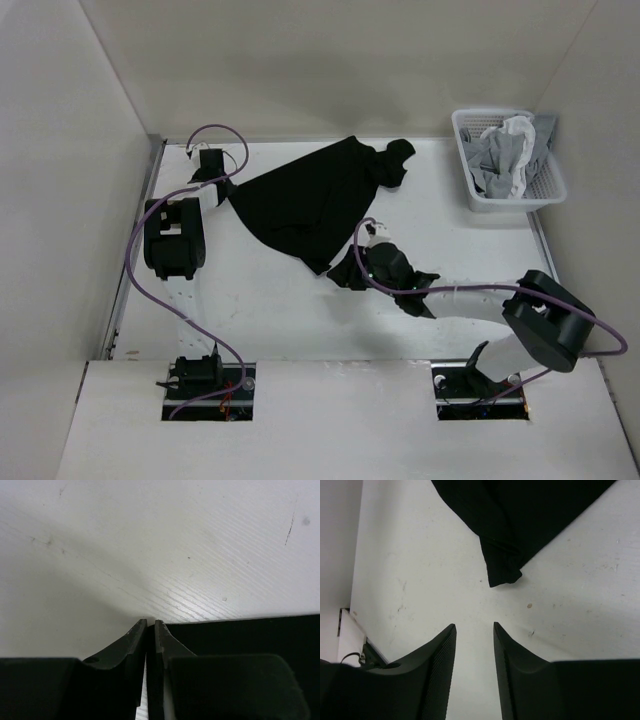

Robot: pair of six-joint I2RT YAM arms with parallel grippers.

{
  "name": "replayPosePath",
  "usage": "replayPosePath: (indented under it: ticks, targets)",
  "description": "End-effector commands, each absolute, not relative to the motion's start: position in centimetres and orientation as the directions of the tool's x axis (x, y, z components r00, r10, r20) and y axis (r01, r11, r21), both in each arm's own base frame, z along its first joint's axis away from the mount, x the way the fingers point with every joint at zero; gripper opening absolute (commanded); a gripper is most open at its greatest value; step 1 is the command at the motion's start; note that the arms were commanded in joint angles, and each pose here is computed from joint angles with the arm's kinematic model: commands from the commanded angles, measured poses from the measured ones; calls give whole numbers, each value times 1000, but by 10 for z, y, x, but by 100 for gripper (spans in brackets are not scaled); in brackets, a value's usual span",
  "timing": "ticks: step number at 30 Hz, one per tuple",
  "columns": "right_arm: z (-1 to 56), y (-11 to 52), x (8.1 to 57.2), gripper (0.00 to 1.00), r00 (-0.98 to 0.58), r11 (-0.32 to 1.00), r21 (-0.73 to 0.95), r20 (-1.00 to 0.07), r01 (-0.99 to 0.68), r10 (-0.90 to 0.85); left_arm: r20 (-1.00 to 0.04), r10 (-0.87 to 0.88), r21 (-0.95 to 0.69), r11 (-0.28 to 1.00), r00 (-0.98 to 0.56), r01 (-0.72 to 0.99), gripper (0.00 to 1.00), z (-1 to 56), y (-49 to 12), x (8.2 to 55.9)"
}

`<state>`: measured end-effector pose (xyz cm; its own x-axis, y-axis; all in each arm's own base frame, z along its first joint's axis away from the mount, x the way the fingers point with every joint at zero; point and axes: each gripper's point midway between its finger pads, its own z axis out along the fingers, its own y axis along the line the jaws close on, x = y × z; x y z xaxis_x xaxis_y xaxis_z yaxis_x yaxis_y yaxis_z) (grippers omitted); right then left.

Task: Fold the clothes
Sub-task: Flatten the tank top out

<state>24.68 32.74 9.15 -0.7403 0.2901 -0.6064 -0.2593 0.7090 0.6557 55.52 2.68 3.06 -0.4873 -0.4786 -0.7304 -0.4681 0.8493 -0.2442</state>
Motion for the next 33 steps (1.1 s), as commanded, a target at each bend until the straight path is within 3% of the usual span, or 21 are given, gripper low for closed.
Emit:
replayPosePath:
  ticks: [1,8,13,20,26,30,33]
  targets:
    - [109,313,266,43,-673,710,662,-642,-242,368,-728,-484,-247,846,-486,-473,8,34,24,554]
    - [82,264,309,50,-656,789,611,-624,-69,425,-716,-576,-327,776,-395,-539,0,46,27,527]
    - [68,255,337,52,-672,805,593,-598,-3,437,-696,-658,-400,689,-289,-605,0,52,30,470]
    - [46,277,346,55,-738,783,622,-527,3,421,-618,-732,-439,623,-286,-647,0,23,12,376]
    - [44,286,368,41,-769,737,674,-453,36,451,-580,-742,-484,646,-335,-591,0,20,-9,329]
    - [44,284,389,8,-782,733,677,-419,70,462,-565,-741,-526,662,-363,-534,0,30,-24,315]
    - [64,263,409,2,-729,746,661,-469,85,498,-555,-741,-552,668,-379,-499,0,38,-32,310]
